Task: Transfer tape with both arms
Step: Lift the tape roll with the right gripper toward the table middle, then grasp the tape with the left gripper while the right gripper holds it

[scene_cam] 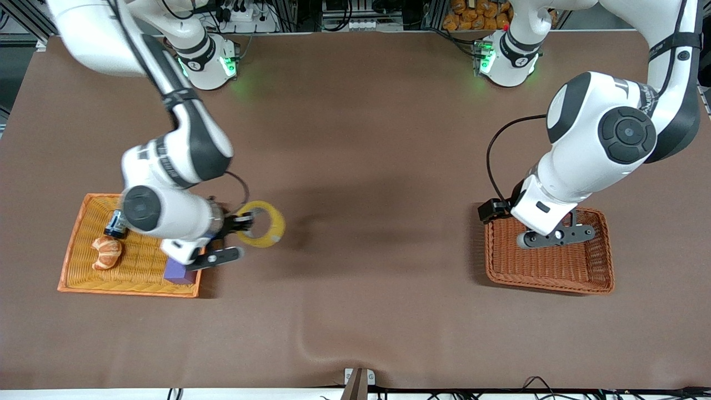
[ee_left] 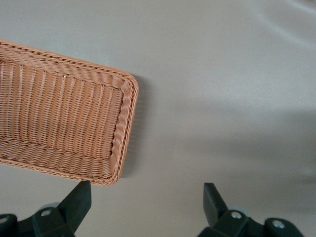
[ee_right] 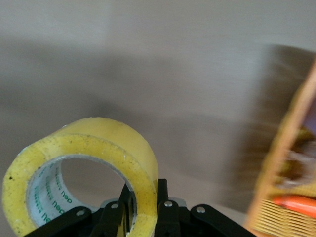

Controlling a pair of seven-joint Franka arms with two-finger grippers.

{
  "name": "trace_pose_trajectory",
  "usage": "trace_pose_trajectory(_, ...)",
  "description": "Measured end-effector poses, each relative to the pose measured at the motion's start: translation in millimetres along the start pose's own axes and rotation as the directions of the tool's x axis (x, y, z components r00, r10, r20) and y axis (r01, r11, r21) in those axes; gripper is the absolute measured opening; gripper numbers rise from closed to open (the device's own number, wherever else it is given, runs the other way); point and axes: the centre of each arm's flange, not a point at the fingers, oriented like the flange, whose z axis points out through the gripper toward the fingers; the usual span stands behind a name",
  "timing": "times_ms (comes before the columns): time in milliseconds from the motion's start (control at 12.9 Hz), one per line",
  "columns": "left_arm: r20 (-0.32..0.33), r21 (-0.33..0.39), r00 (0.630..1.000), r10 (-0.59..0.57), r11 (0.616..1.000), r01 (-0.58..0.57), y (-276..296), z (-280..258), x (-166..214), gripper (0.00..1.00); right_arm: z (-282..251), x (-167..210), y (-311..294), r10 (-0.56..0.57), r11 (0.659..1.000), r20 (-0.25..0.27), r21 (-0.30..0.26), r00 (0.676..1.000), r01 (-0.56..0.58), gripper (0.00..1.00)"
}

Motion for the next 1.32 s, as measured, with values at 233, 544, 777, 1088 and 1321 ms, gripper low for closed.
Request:
trace_pose_trajectory(233, 0.005, 0.002, 1.0, 0.002, 1.0, -0.002, 0.5, -0.8, -1.3, 1.0, 49.0, 4.9, -59.1, 0.043, 0.999, -0.034, 0.012, 0.999, -0.042, 0.22)
trace_pose_trajectory(544, 0.009, 0.005, 1.0, -0.004, 1.0, 0.004, -3.5, -2.1, -1.1, 1.0, 107.8, -1.7, -115.8, 0.072, 0.997, -0.035, 0.016, 0.997, -0.071, 0.22)
trace_pose_trajectory(777, 0.014, 0.007, 1.0, -0.001, 1.0, 0.001, -1.6, 0.2, -2.4, 1.0, 142.8, -10.4, -151.8, 0.087, 0.996, -0.043, 0.023, 0.995, -0.086, 0.22)
trace_pose_trajectory(1088, 0.017, 0.008, 1.0, 0.003, 1.0, -0.003, 0.2, 2.0, -3.5, 1.0, 161.2, -17.5, -178.0, 0.088, 0.996, -0.067, 0.034, 0.994, -0.086, 0.22)
trace_pose_trajectory(1321, 0.016, 0.006, 1.0, 0.006, 1.0, -0.006, 2.2, 0.8, -4.5, 1.0, 159.4, -14.2, -174.6, 0.094, 0.995, -0.076, 0.034, 0.993, -0.092, 0.4)
